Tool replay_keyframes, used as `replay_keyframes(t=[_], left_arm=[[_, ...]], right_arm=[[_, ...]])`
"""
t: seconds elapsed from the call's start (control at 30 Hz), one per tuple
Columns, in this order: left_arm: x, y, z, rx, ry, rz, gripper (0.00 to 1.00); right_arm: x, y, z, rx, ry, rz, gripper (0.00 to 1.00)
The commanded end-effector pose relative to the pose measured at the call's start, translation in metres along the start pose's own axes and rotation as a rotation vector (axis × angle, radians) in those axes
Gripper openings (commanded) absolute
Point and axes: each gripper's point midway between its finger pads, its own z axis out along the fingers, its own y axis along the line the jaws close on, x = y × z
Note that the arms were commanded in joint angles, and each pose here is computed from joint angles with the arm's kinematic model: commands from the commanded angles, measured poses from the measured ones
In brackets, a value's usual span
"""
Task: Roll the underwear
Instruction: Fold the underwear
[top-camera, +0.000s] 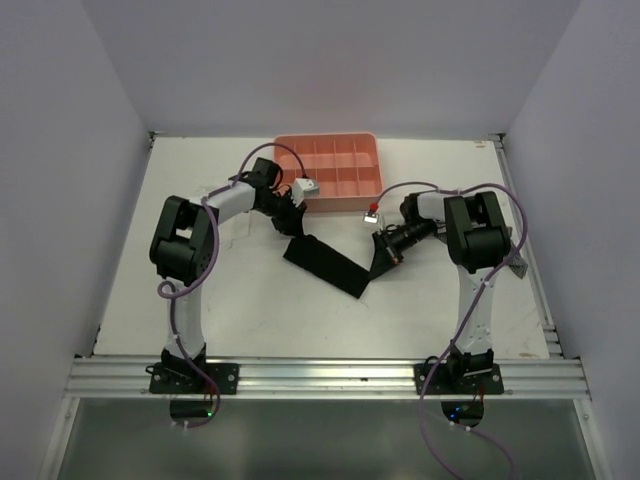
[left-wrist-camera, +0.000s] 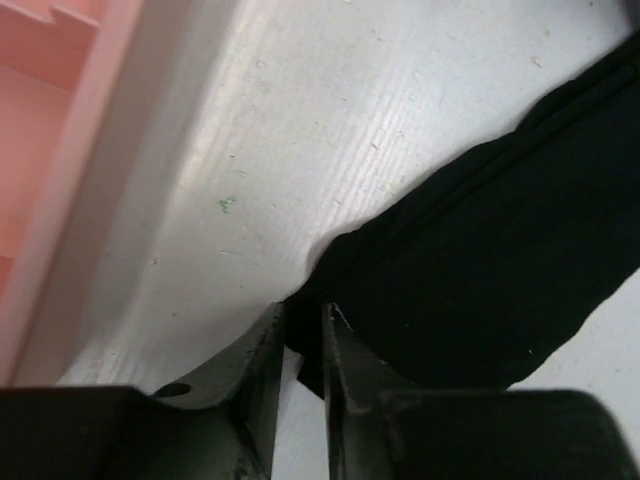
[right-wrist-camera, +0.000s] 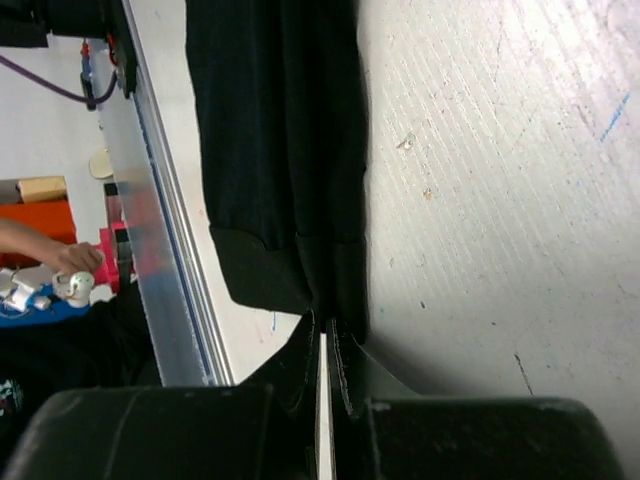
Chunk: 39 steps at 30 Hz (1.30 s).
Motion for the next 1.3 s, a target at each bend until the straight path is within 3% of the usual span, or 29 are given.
replay_keyframes(t=[0.0,0.03,0.13,0.17,0.27,0.43,0.53,0.7,0.83,0.93,1.27], left_arm=[[-0.029,0.019,-0.005,-0.092,-0.066,0.025,0.28],[-0.031,0.019,-0.008,-0.100,-0.068,0.037,0.40],[-0.050,0.016,-0.024,-0.139,-0.109,0.081,0.56],[-0.063,0.013,-0.036,-0.161,-0.139,0.109,0.57],[-0.091,0.005,-0.068,-0.228,-0.202,0.171,0.58],[-0.112,-0.007,-0.119,-0.361,-0.264,0.232,0.59],[-0.093,-0.028,-0.133,-0.372,-0.239,0.240,0.59],[-0.037,-0.055,-0.124,-0.303,-0.127,0.182,0.53],[0.021,-0.078,-0.104,-0.228,-0.033,0.115,0.44],[0.052,-0.090,-0.089,-0.190,0.029,0.081,0.43],[0.082,-0.103,-0.045,-0.117,0.128,-0.017,0.39]], right_arm=[[-0.006,-0.017,-0.012,0.177,-0.004,-0.009,0.00],[-0.007,-0.016,-0.013,0.187,-0.003,-0.014,0.00],[-0.010,-0.010,-0.014,0.207,-0.018,-0.011,0.06],[-0.010,-0.009,-0.015,0.213,-0.022,-0.008,0.18],[-0.014,0.001,-0.022,0.251,-0.044,-0.033,0.37],[-0.033,0.030,-0.053,0.363,-0.119,-0.139,0.44],[-0.040,0.032,-0.069,0.461,-0.140,-0.175,0.46],[-0.066,0.016,-0.088,0.628,-0.210,-0.244,0.37],[-0.081,-0.002,-0.083,0.721,-0.181,-0.286,0.14],[-0.081,-0.020,-0.067,0.761,-0.130,-0.289,0.07],[-0.035,-0.041,-0.022,0.789,0.094,-0.292,0.00]])
